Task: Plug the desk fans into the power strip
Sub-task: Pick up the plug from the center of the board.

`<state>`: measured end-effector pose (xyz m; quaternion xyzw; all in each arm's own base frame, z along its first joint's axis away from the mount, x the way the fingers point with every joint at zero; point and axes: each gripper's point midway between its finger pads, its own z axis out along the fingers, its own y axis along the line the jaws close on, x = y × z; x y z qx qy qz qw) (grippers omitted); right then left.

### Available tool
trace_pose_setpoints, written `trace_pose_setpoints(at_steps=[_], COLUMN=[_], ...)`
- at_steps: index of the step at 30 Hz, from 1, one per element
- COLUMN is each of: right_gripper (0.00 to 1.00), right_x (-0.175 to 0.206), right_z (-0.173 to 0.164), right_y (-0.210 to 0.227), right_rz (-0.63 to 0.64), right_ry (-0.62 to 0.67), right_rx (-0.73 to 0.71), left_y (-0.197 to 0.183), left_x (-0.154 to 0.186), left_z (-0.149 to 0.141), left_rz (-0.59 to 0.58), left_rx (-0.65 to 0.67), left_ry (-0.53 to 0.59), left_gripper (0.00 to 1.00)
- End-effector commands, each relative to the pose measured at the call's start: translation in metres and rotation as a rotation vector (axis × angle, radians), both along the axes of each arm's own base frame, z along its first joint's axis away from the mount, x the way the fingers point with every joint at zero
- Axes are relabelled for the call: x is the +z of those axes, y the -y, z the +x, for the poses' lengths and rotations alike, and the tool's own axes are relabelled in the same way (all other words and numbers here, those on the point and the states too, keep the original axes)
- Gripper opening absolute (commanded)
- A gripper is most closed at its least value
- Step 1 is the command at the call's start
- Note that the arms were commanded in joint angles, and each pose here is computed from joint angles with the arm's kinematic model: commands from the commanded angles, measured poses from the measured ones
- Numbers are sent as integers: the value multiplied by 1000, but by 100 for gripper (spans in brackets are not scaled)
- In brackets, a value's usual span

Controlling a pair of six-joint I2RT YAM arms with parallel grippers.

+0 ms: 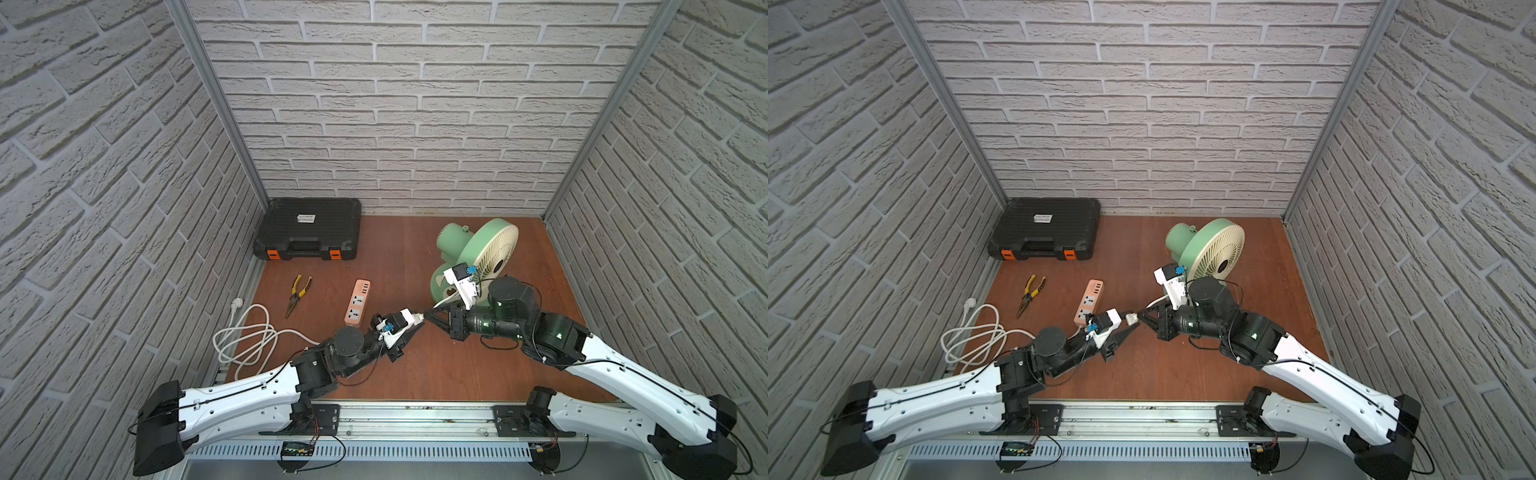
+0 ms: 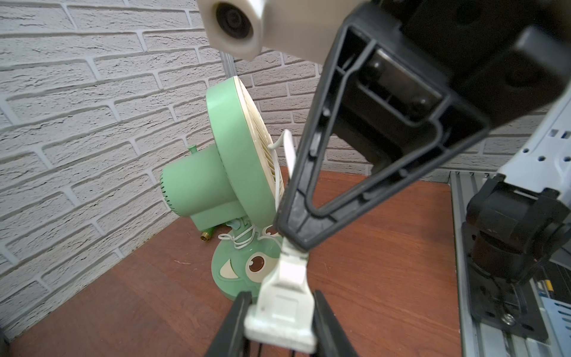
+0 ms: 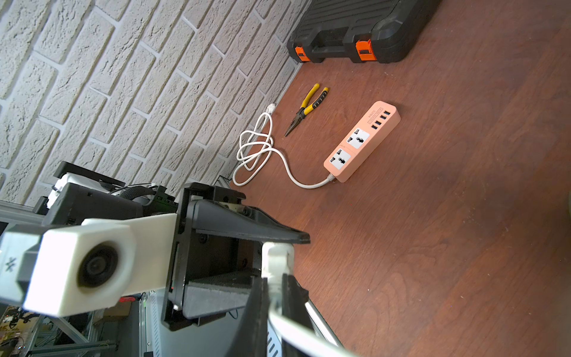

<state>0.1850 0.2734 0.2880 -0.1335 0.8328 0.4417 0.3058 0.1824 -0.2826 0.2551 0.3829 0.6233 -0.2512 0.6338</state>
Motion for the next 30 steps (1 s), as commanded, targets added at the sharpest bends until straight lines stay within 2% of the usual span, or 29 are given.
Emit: trace_pose_setpoints(at_steps=[1,5,7,9,13,20,24,30], right_gripper=[17,51,56,57,55,38,34,18], right_x=[11,-2,-8,-11,-15,-20,-23,-25], right_z=[13,17,19,18,15,11,11,14], right_y=[-1,1,-1,-5,-12,-16,-13,-9], right_rz=[28,-16,-27,-28,-34,-64,-80,-111], right_ry=[31,1,-2,1,17,24,28,36], right_rx=[-48,-81,-85,-77,-49,-39,-47,-65], left_y=[2,2,4,5,6,3,3,5], left_x=[17,16,16,17,18,19,20,22], left_z=[2,7,7,8,8,7,7,5], left_rz=[-46,-45,-45,-45,-56,-71,-74,-73], left_rx=[6,31,29,27,26,31,29,12], left_ry=[35,28,24,20,14,9,7,4], left_gripper=[0,0,0,0,0,0,0,0])
